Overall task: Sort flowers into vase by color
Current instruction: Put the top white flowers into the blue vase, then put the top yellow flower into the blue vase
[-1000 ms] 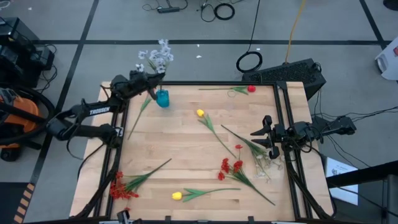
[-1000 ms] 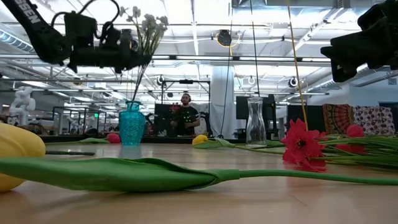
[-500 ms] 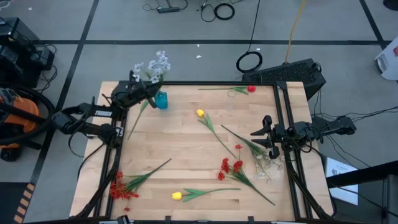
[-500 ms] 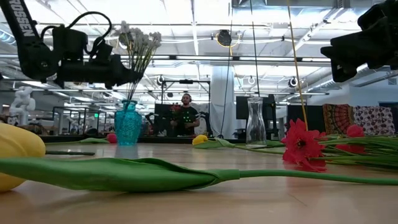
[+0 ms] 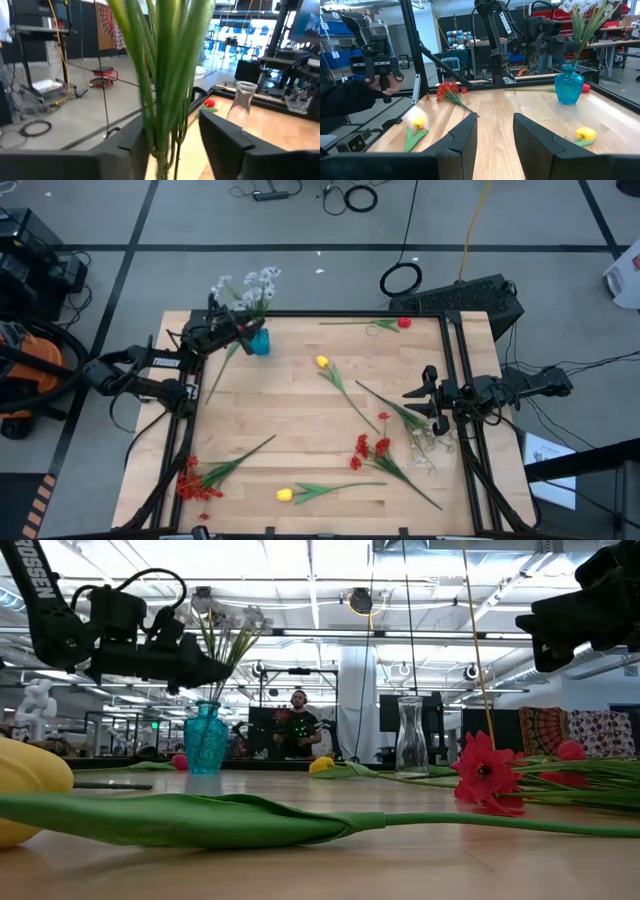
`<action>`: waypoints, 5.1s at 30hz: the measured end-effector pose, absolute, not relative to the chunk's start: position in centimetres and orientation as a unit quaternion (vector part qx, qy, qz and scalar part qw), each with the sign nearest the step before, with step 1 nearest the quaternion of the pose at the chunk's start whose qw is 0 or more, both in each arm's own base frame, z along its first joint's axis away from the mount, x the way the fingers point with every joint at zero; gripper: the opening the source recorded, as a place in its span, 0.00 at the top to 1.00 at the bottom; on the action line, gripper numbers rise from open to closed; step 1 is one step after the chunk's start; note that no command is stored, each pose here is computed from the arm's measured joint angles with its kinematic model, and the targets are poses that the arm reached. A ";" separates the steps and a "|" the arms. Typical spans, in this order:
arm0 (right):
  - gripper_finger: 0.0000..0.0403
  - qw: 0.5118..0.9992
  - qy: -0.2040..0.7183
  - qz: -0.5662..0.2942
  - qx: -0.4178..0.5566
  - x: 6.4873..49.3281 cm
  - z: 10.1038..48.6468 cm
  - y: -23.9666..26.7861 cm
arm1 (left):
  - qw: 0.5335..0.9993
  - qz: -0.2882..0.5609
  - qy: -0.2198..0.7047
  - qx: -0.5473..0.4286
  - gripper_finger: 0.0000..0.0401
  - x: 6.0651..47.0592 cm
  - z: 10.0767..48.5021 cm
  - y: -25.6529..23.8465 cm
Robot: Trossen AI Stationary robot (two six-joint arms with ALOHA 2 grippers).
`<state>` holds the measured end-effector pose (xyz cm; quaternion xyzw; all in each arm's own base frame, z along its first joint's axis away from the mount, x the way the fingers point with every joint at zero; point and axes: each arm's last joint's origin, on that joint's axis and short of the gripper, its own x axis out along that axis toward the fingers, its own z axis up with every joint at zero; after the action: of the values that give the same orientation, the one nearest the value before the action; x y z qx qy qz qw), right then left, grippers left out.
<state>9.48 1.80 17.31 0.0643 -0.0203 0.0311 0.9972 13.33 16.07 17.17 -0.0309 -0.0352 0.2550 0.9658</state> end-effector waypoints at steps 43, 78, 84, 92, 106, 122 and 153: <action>0.71 0.998 -0.021 0.030 0.041 9.5 17.3 1.8 | 0.944 0.265 0.163 -0.106 0.41 11.5 19.9 8.7; 0.71 0.987 -0.031 -0.140 0.068 9.6 17.4 0.9 | 0.909 0.235 0.301 -0.166 0.41 16.0 15.6 0.4; 0.71 0.980 -0.017 -0.183 0.075 10.1 17.8 0.8 | 0.906 0.236 0.307 -0.172 0.41 17.1 14.6 0.1; 0.71 0.967 0.055 -0.241 0.067 11.3 21.1 0.8 | 0.905 0.236 0.310 -0.171 0.41 17.9 13.8 0.0; 0.71 0.924 0.198 -0.306 0.117 15.3 26.3 1.4 | 0.905 0.237 0.308 -0.172 0.41 18.6 13.2 0.0; 0.55 0.873 0.369 -0.287 0.139 26.8 29.0 -3.0 | 0.906 0.237 0.305 -0.173 0.41 18.8 13.1 0.0; 0.53 0.753 0.596 -0.194 0.199 38.7 13.4 -9.3 | 0.903 0.241 0.306 -0.182 0.41 18.8 13.0 -0.1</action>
<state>38.69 -9.27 13.43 0.1991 0.5962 -0.1936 0.7533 18.78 -0.11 12.99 -0.1817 0.3060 0.2411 0.9029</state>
